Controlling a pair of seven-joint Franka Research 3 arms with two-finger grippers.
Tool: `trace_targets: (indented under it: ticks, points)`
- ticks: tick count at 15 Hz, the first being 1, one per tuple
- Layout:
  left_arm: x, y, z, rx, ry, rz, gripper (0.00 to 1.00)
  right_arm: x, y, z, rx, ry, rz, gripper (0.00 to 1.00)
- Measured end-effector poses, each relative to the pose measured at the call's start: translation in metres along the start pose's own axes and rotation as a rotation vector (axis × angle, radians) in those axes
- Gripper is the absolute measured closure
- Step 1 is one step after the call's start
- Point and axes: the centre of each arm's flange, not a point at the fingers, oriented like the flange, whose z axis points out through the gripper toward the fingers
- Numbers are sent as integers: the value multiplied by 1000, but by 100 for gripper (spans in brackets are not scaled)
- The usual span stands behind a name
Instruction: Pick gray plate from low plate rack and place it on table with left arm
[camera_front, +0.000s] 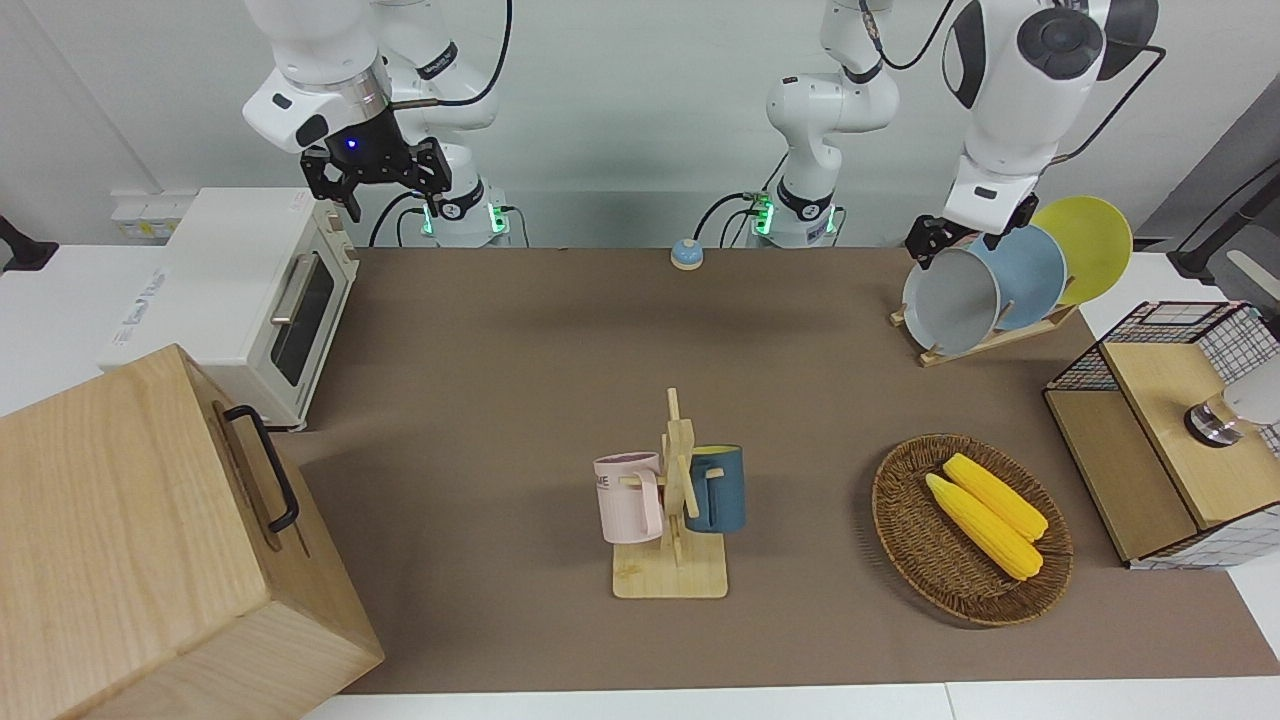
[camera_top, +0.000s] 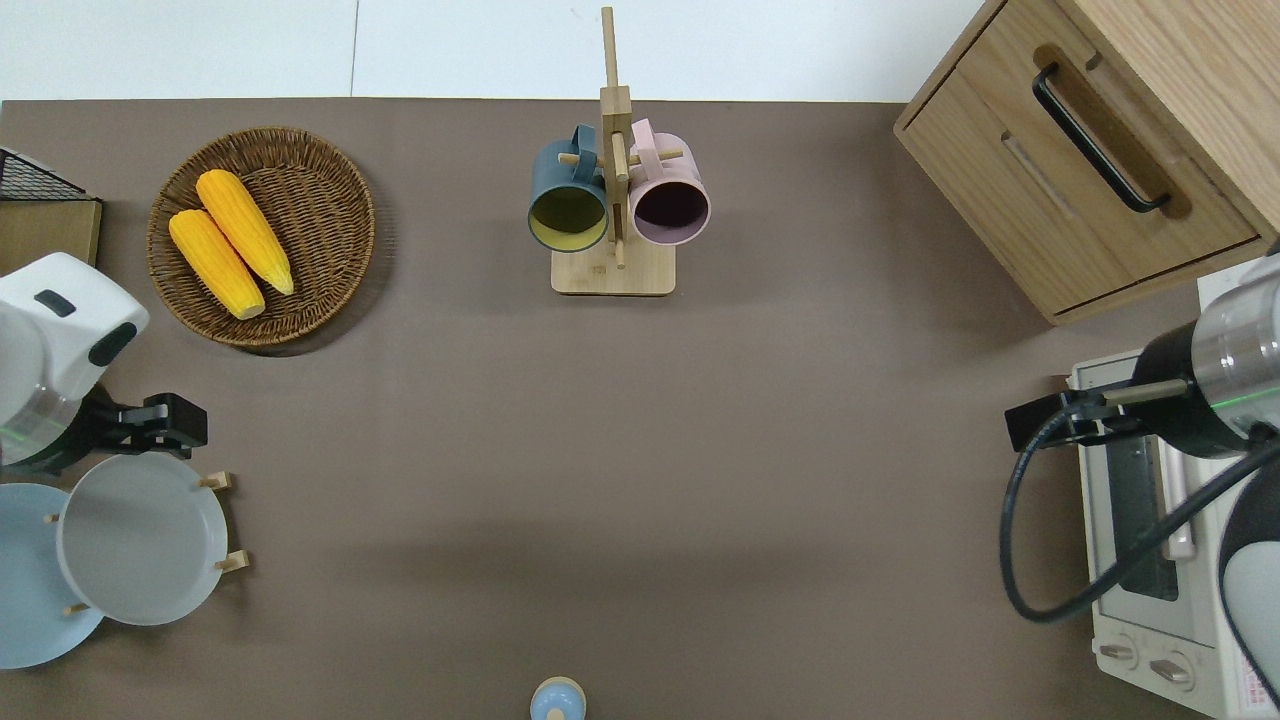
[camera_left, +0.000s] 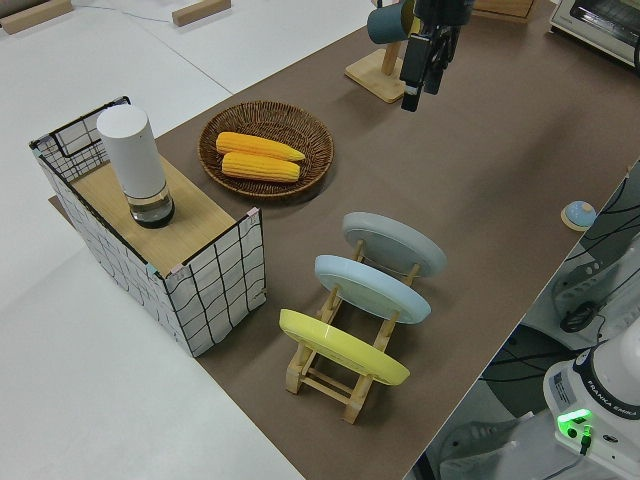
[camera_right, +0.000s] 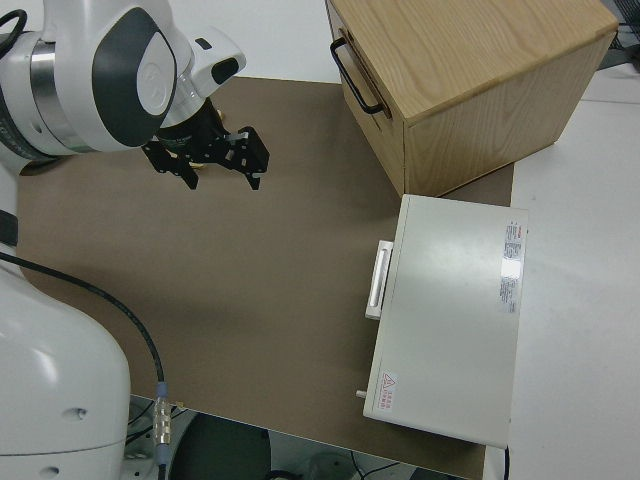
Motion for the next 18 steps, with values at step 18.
trace_targets:
  ticks: [18]
  points:
    - [8,-41,142,198,-260,42,4,0,0,0,0,0,0,1]
